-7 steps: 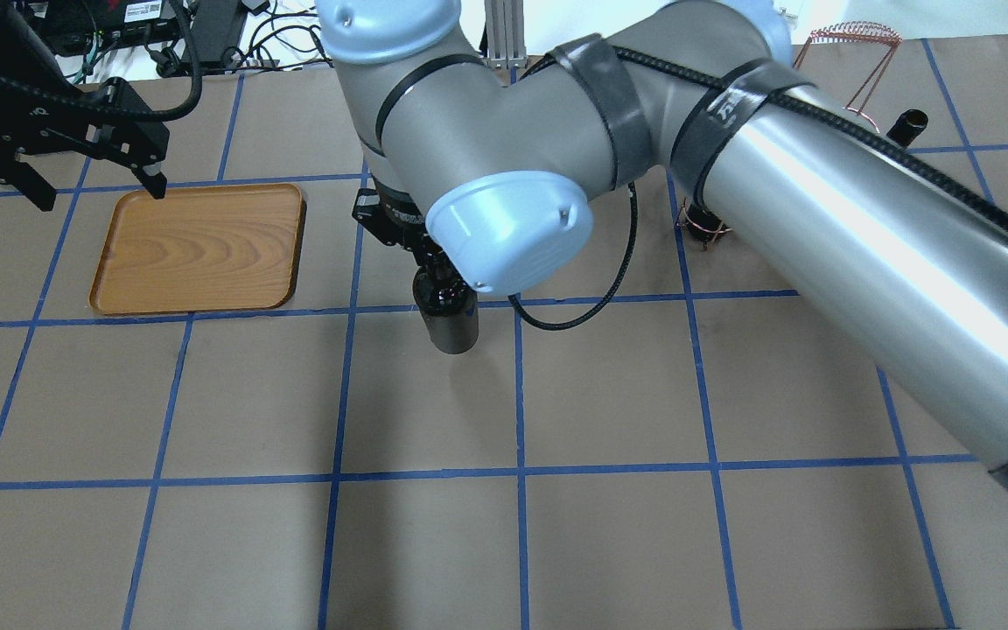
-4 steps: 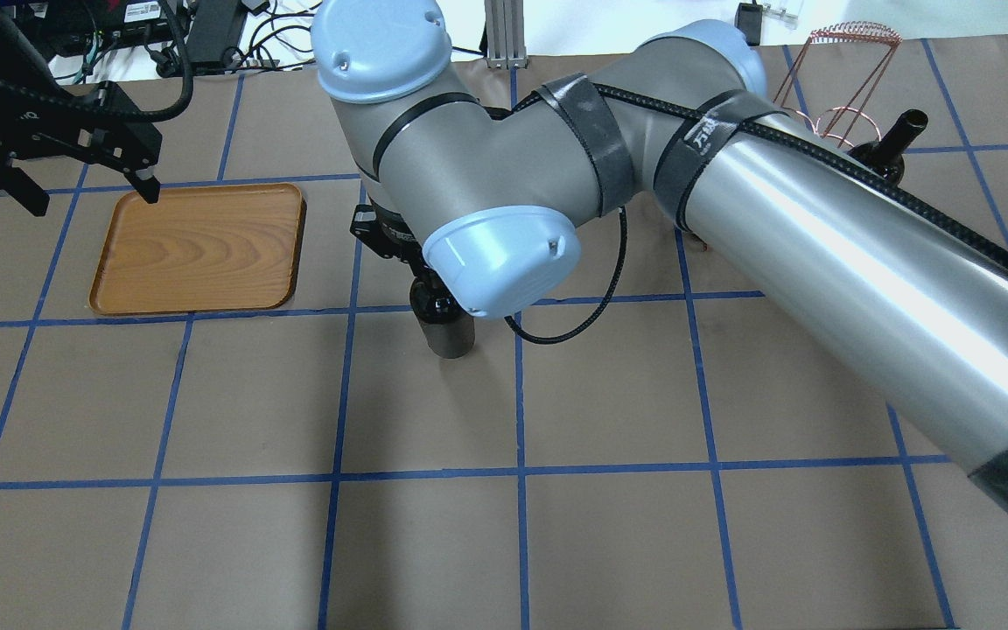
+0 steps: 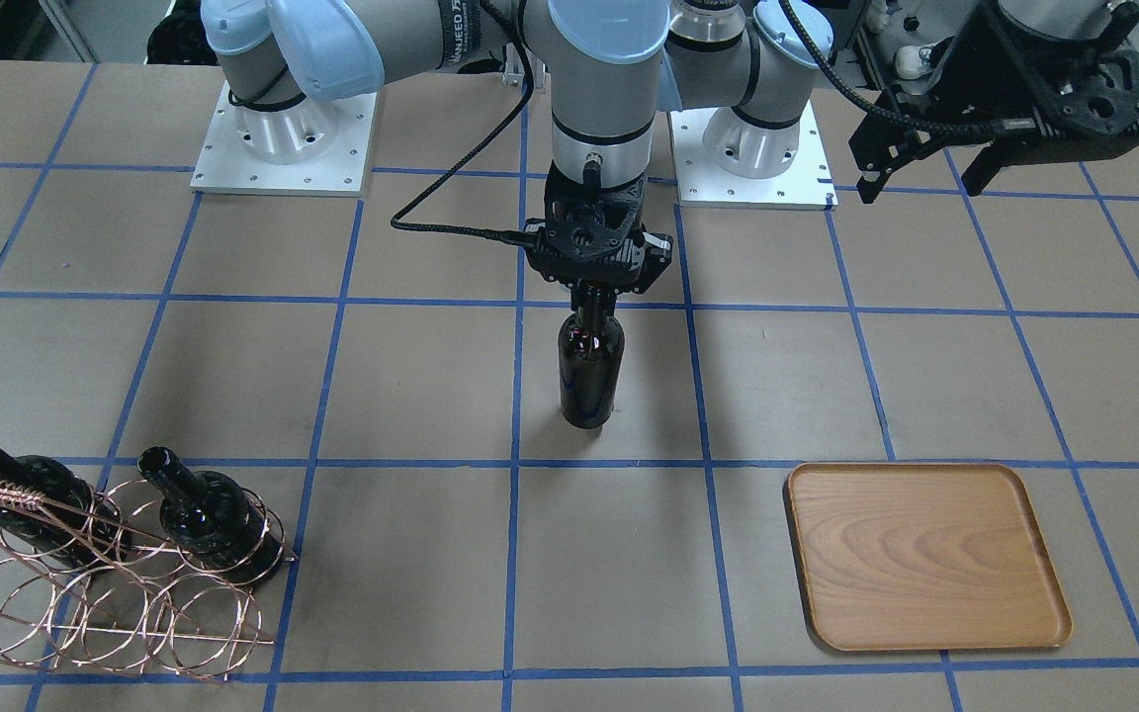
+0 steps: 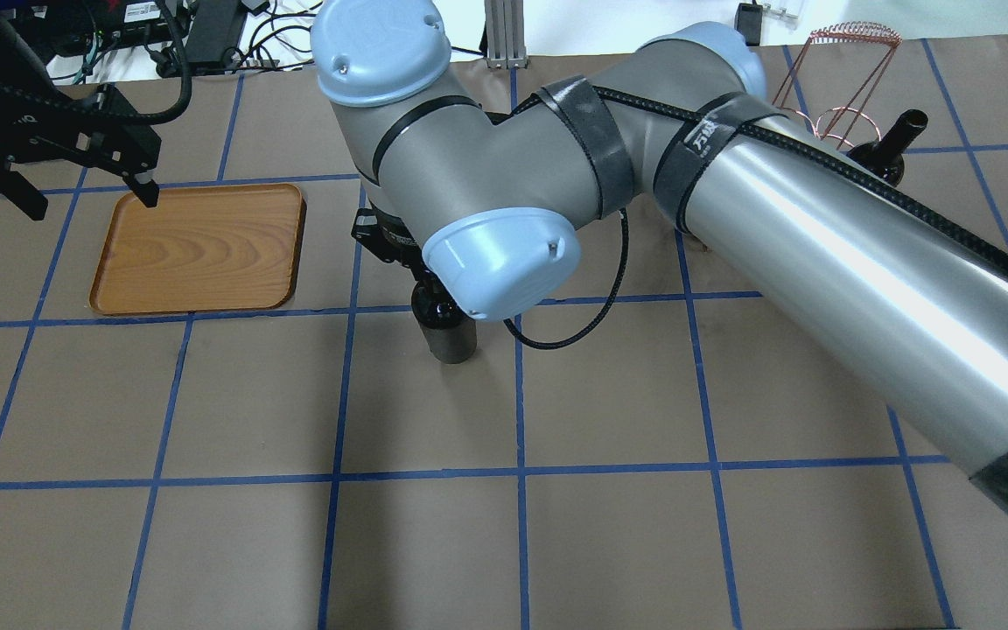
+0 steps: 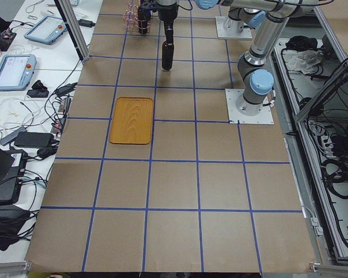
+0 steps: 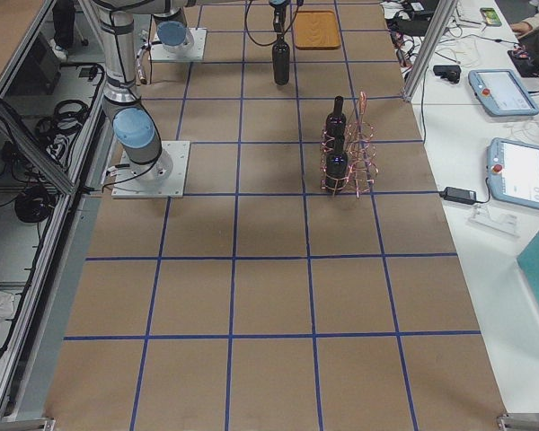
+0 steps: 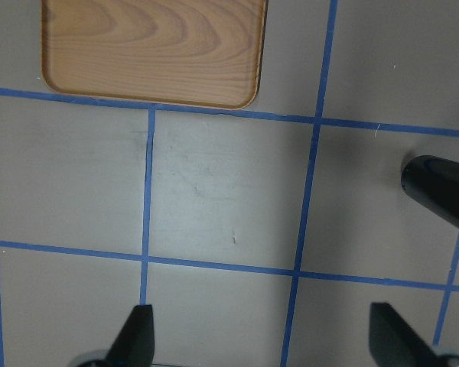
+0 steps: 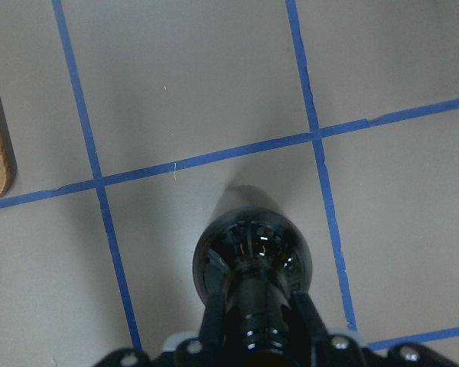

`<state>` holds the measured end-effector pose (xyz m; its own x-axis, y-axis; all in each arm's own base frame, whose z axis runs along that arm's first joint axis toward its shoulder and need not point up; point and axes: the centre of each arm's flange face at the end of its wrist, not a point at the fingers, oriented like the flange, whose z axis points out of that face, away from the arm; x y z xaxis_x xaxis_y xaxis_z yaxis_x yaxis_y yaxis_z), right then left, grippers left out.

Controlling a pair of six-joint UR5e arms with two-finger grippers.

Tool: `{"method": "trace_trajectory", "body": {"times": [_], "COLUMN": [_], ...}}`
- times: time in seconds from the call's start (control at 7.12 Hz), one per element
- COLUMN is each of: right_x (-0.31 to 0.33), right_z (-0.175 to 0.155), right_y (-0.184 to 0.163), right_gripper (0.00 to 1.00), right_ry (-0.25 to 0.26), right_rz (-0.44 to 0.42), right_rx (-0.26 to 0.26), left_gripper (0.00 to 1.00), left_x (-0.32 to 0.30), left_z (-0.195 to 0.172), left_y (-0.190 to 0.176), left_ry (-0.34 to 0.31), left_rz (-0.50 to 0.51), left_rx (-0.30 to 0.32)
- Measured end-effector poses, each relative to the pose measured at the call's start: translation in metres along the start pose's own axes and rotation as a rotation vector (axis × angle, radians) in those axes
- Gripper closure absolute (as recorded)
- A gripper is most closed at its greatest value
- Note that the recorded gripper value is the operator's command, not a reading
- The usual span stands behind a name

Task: Take wine from basket and place on tray
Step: 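Carry the bottle toward the tray and lower it onto the table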

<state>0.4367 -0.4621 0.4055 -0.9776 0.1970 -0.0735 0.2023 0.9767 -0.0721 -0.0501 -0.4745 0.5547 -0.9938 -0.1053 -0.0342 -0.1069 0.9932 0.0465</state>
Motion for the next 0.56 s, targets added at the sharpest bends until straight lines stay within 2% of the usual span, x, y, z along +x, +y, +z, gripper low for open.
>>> {"method": "trace_trajectory", "body": {"times": [0.28,0.42,0.56], "right_x": [-0.0002,0.0002,0.0012], "right_z": [0.0017,0.0037,0.0071], "right_y": [-0.0001,0.0004,0.0014], "right_gripper": [0.28,0.05,0.00], "right_ry": [0.002,0.006,0.011], "right_rz": [0.001,0.002,0.002], "right_rx": [-0.002,-0.006,-0.011], "left_gripper": [0.00,0.00,0.00], "left_x": [0.0001,0.0009,0.0022], "left_z": [0.0002,0.0003,0.0004], "left_y": [0.0005,0.0007,0.0006], "left_ry": [0.000,0.000,0.000], "left_rz": [0.000,0.002,0.003], "left_rx": [-0.002,-0.002,-0.001]}}
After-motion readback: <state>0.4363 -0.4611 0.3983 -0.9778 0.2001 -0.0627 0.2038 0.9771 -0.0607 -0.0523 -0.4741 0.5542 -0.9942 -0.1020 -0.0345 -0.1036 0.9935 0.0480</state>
